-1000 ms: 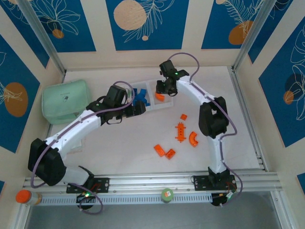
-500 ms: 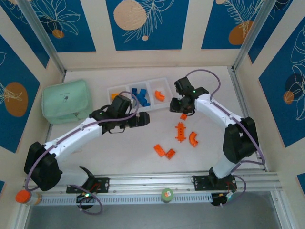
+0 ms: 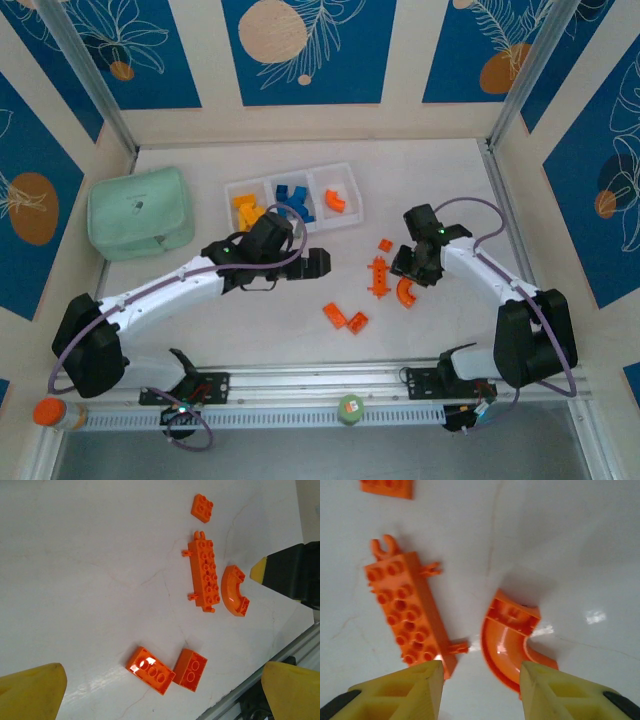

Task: Sort the legos into containers by color
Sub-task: Pick up the lego from the bottom-right of the table, then place the lego in the container, then pick up the lego from the center of the table, then place the lego in the container.

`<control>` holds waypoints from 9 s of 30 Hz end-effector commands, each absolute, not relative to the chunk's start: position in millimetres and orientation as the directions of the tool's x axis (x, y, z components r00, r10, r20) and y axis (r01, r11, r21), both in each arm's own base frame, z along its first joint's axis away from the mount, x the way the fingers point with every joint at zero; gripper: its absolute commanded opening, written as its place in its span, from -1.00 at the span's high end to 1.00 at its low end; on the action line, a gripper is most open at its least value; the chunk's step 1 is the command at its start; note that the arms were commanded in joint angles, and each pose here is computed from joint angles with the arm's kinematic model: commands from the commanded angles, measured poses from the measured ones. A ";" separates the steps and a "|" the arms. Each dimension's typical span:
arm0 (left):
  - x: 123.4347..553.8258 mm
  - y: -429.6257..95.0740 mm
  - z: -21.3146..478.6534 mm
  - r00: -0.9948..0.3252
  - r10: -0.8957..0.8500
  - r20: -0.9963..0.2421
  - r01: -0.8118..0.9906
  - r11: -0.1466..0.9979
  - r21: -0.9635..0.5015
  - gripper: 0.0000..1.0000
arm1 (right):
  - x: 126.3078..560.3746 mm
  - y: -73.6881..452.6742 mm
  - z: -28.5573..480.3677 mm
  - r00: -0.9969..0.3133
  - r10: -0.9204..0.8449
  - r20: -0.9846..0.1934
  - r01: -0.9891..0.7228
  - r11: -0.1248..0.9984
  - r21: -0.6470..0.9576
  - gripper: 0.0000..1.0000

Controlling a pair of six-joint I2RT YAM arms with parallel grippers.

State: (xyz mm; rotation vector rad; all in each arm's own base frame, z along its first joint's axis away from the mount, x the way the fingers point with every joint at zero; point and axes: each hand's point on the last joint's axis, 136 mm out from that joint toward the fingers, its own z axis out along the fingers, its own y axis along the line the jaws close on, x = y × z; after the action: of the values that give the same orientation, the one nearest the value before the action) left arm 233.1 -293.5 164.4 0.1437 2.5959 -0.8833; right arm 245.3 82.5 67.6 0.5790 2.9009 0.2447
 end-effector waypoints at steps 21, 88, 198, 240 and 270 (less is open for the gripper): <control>231.5 -322.3 159.9 -0.921 0.004 -0.390 0.242 0.790 -0.563 -0.99 | 242.6 82.9 42.6 -0.901 0.427 -0.075 0.374 0.853 0.364 0.24; 293.1 -217.4 194.6 -0.876 -0.156 -0.456 0.102 0.865 -0.491 -0.99 | 521.2 255.8 110.4 -0.922 0.138 -0.362 0.041 0.964 0.261 0.33; 242.4 -266.9 178.8 -0.908 -0.070 -0.414 0.177 0.830 -0.529 -0.99 | 288.1 157.0 109.5 -0.971 -0.022 -0.239 -0.049 0.993 0.106 0.57; 299.4 -204.9 175.5 -0.886 -0.233 -0.401 0.017 0.848 -0.529 -0.99 | 526.8 245.0 105.8 -0.912 -0.056 -0.407 -0.134 0.977 0.167 0.12; 272.5 -222.7 173.9 -0.894 -0.191 -0.406 0.082 0.820 -0.567 -0.99 | 385.5 157.2 151.5 -0.916 0.138 -0.376 0.045 0.968 0.246 -0.37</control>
State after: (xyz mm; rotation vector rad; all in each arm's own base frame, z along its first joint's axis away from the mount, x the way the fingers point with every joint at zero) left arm 277.9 -211.1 173.4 -0.1032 2.5574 -0.7697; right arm 393.4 166.5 153.1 0.0536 2.7268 0.3221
